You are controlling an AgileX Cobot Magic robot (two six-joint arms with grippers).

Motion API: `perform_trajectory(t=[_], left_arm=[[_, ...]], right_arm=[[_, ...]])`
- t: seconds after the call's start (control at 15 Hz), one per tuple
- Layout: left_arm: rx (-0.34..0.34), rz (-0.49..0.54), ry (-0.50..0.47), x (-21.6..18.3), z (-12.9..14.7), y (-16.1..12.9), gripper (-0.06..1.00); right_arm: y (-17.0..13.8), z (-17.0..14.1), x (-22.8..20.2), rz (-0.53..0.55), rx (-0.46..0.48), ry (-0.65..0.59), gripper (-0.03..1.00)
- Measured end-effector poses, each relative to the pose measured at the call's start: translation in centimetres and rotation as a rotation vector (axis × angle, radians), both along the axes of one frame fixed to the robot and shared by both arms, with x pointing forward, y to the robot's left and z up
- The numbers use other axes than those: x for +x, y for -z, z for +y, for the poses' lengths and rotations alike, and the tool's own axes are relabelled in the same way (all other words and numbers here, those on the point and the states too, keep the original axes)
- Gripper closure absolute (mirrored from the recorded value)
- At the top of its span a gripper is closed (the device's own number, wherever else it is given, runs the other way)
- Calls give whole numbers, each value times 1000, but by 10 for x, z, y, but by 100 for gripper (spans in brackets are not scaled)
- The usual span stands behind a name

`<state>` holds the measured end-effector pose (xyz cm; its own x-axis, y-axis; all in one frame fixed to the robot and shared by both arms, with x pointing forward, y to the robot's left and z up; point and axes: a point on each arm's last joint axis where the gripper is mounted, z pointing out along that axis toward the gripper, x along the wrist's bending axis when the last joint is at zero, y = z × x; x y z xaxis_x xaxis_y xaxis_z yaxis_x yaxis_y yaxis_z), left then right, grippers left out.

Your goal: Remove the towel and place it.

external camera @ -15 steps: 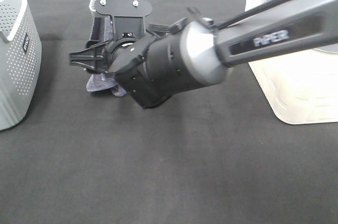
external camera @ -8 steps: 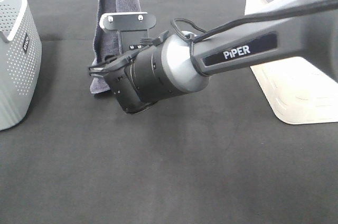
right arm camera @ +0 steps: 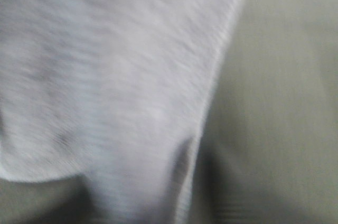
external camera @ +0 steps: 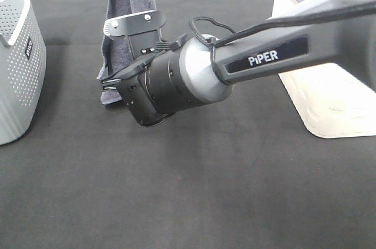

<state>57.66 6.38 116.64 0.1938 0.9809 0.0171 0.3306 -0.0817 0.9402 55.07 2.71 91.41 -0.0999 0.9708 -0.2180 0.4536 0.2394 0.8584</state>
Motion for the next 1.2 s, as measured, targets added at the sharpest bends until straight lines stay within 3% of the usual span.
perform_trajectory(t=[0.07,0.13,0.4,0.6,0.8,0.93,1.2], left_arm=[[-1,1,0,0,0,0,94],[-7,6,0,0,0,0,94],[-27,-1,23,0,-2,-1,94],[-34,-10,39,0,-4,-1,94],[-58,-36,58,-5,-2,-11,94],[-89,-72,70,-13,4,-27,94],[-82,-110,103,-20,8,-40,94]], right_arm=[[-1,1,0,-9,-6,-11,89],[-1,1,0,-7,-7,-19,95],[-3,10,-6,80,-117,-215,95],[-31,13,-11,96,-163,-376,95],[-59,-10,-18,71,-205,-426,95],[-73,-31,-20,88,-136,-490,95],[-90,-63,-22,143,135,-651,95]])
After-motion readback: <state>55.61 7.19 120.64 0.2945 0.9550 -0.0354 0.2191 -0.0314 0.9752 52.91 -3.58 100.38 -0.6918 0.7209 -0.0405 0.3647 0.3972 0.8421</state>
